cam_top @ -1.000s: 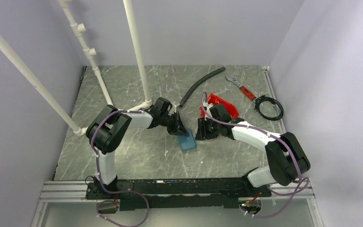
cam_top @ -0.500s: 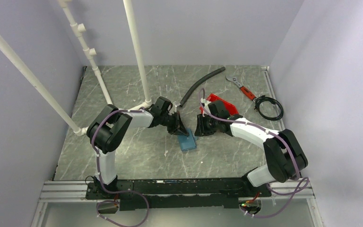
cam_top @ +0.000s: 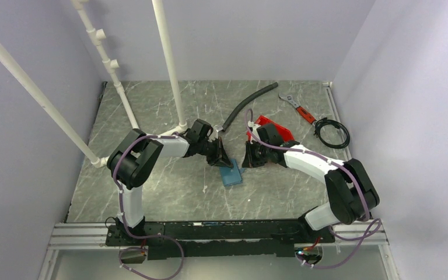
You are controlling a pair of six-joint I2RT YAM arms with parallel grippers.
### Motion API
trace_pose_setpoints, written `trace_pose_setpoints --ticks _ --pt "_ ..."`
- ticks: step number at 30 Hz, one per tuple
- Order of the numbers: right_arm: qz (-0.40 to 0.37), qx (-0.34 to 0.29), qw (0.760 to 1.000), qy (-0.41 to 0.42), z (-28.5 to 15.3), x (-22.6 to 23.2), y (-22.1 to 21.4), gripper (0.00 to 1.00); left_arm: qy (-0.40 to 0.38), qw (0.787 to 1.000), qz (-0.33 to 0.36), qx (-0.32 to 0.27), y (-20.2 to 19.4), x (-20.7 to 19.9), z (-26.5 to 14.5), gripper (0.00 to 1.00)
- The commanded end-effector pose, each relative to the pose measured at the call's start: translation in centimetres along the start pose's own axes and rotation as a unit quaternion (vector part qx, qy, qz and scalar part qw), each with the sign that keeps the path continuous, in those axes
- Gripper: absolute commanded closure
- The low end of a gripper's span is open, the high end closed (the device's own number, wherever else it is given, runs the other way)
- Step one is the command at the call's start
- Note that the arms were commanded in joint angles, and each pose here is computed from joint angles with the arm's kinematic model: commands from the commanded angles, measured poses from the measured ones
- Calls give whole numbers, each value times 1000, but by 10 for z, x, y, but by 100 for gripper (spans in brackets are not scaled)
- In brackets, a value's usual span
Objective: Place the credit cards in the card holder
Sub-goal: Close the card holder at the center of the board.
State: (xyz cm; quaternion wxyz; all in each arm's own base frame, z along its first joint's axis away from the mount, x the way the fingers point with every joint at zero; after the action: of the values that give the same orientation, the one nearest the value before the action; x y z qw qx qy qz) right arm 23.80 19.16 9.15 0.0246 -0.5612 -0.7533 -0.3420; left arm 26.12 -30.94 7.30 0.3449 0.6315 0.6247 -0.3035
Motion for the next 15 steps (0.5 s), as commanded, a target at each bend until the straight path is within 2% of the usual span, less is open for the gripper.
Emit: trace_pose_setpoints --ticks 1,4,6,7,9,11,15 --pt "-11 -35 999 28 -14 15 18 100 39 999 1 7 -7 20 8 100" --pt "-14 -29 998 56 -14 21 17 100 37 999 0 9 -7 20 9 100" --pt "-15 -20 997 72 -12 24 15 87 35 999 0 10 -7 20 10 100" --pt "-14 -17 997 79 -11 25 14 86 34 999 0 10 -7 20 10 100" --pt "-11 -16 996 82 -8 25 14 90 35 999 1 9 -7 20 9 100" --pt "-8 -13 996 88 -4 26 14 100 34 999 1 10 -8 20 9 100" --pt "0 -5 994 112 2 31 15 100 31 999 0 11 -8 19 10 100"
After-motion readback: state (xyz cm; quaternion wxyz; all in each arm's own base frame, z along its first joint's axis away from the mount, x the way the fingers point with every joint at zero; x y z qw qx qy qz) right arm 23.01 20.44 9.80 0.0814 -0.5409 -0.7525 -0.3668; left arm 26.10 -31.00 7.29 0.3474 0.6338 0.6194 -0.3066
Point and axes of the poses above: each gripper's point midway between its finger pads, its own z axis out along the fingers, its own x axis along the line the jaws close on, y = z × x, the point moved 5 cm from there along -z, back along the fingers
